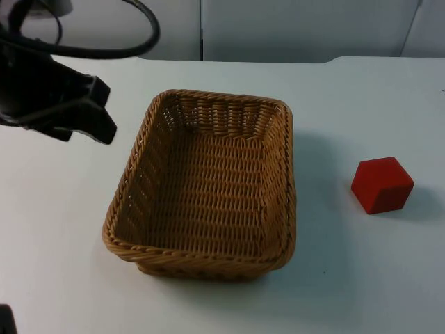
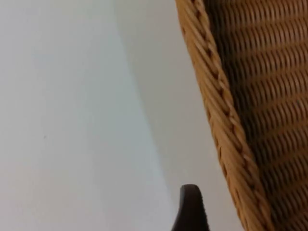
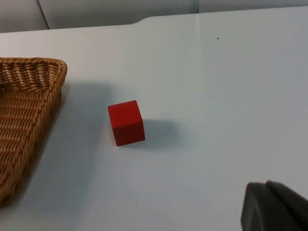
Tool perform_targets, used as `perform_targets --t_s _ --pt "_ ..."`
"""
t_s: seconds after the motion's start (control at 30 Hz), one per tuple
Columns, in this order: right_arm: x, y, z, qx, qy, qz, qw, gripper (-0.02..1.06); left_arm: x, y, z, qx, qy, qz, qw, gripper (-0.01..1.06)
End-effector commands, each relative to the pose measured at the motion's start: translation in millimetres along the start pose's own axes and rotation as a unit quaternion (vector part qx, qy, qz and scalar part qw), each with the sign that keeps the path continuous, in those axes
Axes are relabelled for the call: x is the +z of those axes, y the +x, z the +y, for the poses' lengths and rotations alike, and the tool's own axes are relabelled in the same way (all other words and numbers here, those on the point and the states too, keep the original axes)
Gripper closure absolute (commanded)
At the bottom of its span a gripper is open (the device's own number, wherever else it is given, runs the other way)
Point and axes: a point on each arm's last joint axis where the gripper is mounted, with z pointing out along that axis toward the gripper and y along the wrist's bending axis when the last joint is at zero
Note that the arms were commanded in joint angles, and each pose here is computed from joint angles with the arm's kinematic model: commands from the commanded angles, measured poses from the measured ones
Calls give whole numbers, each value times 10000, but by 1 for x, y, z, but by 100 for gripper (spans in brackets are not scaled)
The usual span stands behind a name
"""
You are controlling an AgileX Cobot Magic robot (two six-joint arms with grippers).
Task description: Pick up the basket with the left hand and place the cube into the basket with the right hand.
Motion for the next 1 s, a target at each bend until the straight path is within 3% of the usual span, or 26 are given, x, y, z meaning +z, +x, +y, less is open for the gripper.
perform_targets --t_s 0.0,0.27,0.97 --pt "1 0 0 -1 -10 -41 10000 105 10 -6 -3 140 31 46 9999 45" --pt "1 0 0 -1 -10 -41 10000 105 42 -20 -3 212 37 175 9996 45" --pt "1 0 0 -1 -10 -41 10000 105 83 -8 12 -86 -46 512 9986 47"
